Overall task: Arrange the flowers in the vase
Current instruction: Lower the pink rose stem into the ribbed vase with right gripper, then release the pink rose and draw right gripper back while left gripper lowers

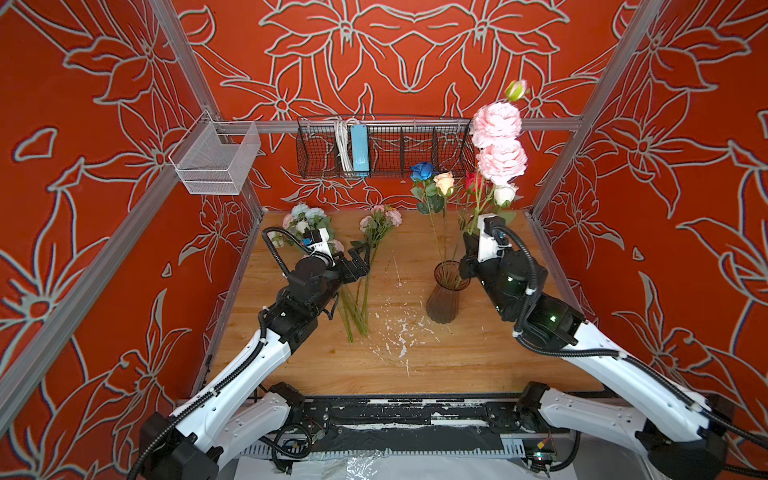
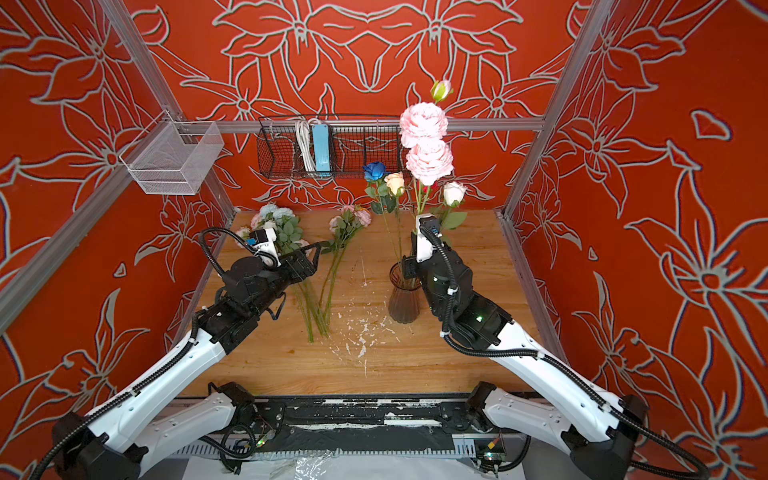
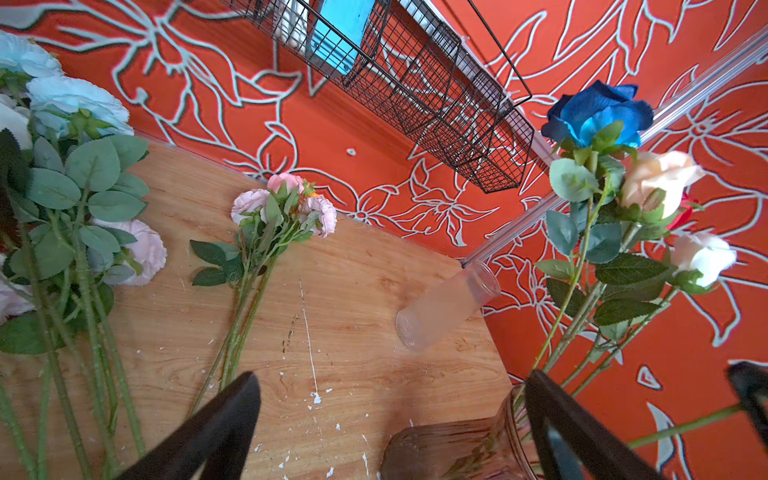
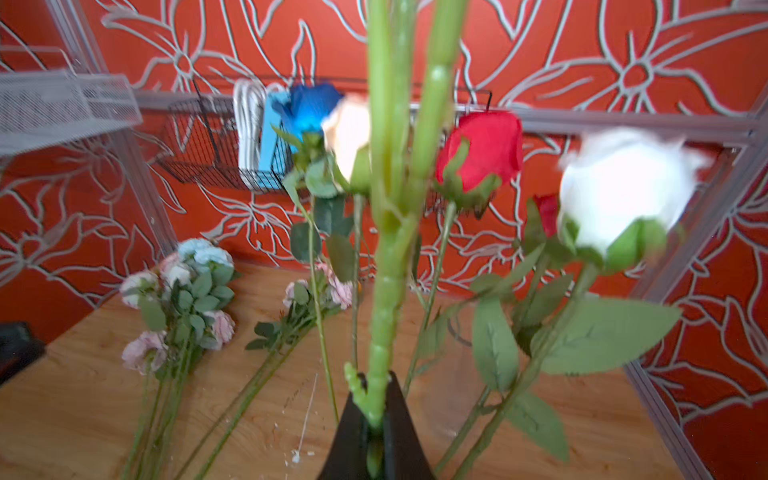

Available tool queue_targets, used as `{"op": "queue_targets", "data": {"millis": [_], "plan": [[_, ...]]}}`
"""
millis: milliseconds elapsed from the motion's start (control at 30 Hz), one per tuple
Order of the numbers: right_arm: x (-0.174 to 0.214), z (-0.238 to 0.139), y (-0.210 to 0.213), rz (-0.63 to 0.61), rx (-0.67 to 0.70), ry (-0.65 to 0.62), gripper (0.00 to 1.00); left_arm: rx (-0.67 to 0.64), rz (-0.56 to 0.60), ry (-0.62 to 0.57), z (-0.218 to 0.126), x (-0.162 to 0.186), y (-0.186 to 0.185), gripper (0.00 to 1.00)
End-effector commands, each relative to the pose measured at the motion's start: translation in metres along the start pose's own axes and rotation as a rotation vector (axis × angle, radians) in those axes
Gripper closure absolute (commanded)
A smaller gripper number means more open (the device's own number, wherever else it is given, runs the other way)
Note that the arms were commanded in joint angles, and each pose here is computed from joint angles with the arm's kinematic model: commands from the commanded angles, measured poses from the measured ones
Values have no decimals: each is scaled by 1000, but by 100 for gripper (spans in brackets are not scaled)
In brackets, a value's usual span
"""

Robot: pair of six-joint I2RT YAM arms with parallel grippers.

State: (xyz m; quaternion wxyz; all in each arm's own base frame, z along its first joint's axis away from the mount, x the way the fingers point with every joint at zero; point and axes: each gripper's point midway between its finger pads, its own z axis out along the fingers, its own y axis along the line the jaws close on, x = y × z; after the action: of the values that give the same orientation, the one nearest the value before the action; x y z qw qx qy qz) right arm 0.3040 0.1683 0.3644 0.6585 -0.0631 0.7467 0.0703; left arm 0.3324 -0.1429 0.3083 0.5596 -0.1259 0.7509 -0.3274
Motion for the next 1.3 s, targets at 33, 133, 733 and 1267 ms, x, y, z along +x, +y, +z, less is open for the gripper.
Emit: {"op": "queue_targets", "data": {"millis": [33,133,733,1267], "plan": [[24,2,-9,68,42,42,87,34,-25,-1,-1,-4,-8,1],[40,3,-11,77,57,73,79,35,-29,1,-1,-4,-8,1],[37,-7,1,125,-39,113,68,3,-26,5,3,-1,-1,1],[27,-30,12,106,-161,182,56,-30,-19,60,18,13,11,3]]}}
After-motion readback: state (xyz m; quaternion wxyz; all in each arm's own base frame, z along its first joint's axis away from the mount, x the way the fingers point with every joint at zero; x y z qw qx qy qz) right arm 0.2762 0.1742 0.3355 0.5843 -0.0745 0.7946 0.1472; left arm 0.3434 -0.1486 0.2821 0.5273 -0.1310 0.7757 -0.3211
